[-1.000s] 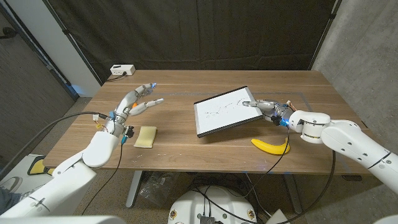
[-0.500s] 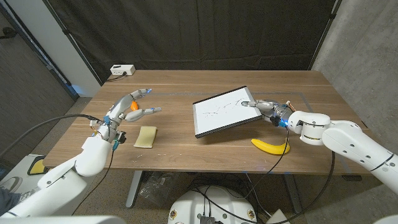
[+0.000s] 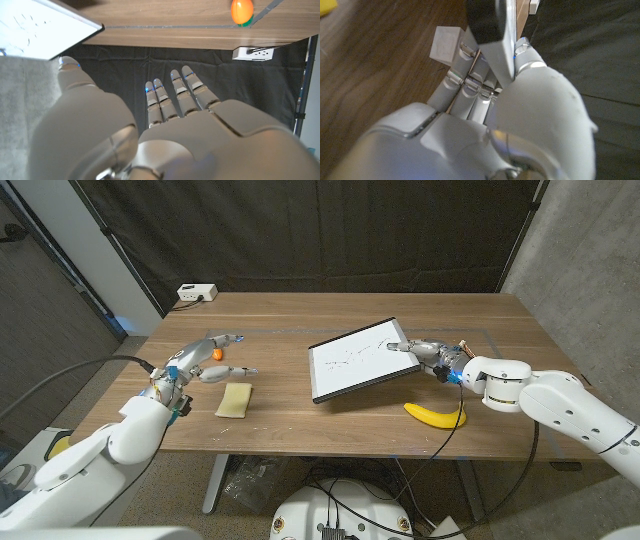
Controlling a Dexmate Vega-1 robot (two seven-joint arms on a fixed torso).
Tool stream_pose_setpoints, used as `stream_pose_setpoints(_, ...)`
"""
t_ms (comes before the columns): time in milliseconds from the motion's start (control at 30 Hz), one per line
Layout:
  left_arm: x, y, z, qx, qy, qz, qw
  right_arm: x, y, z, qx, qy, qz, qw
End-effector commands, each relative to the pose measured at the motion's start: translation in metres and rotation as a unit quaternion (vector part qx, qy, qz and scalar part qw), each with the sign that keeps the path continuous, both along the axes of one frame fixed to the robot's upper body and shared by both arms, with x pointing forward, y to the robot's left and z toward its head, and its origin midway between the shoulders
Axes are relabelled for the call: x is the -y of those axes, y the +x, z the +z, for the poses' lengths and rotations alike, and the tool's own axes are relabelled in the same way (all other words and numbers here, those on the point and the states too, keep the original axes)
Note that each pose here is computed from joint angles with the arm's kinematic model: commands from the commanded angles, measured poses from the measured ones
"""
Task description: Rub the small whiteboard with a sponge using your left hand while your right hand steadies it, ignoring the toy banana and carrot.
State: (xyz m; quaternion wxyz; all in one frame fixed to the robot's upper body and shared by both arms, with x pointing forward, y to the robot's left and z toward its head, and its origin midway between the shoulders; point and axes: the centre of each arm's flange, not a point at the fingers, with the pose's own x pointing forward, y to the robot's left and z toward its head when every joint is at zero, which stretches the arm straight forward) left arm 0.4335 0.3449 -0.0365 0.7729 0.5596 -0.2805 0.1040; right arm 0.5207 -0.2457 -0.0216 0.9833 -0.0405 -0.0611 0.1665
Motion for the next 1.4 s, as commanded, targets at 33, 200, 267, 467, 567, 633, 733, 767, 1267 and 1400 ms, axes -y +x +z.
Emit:
stream_pose_setpoints(33,0.002,-0.017,0.010,-0.052,0.074,0.067,0.994,-0.007,0.001,0.001,-0.002,-0.012,-0.001,0.9999)
stream_pose_setpoints(200,0.003,-0.020,0.012,-0.083,0.103,0.093,0.987,-0.010,0.003,0.003,-0.001,-0.013,0.003,0.9999)
stream_pose_setpoints(267,0.003,-0.020,0.014,-0.098,0.117,0.098,0.983,-0.011,0.003,0.004,0.000,-0.015,0.002,0.9999)
stream_pose_setpoints(467,0.006,-0.022,0.020,-0.126,0.144,0.102,0.976,-0.013,0.003,0.007,0.000,-0.017,0.002,0.9999)
stream_pose_setpoints(567,0.007,-0.021,0.022,-0.133,0.153,0.104,0.974,-0.013,0.004,0.007,0.000,-0.016,0.003,0.9999)
stream_pose_setpoints(633,0.008,-0.020,0.023,-0.137,0.157,0.105,0.972,-0.013,0.004,0.007,0.001,-0.014,0.005,0.9999)
stream_pose_setpoints(733,0.010,-0.019,0.023,-0.143,0.167,0.108,0.970,-0.013,0.005,0.007,0.001,-0.014,0.007,0.9999)
stream_pose_setpoints(767,0.011,-0.019,0.023,-0.146,0.169,0.108,0.969,-0.013,0.005,0.007,0.001,-0.014,0.006,0.9999)
stream_pose_setpoints(1267,0.025,-0.009,0.033,-0.202,0.239,0.114,0.943,-0.010,0.008,0.009,0.006,-0.012,0.012,0.9998)
stream_pose_setpoints(1400,0.027,-0.009,0.038,-0.204,0.266,0.124,0.934,-0.011,0.010,0.009,0.007,-0.010,0.015,0.9998)
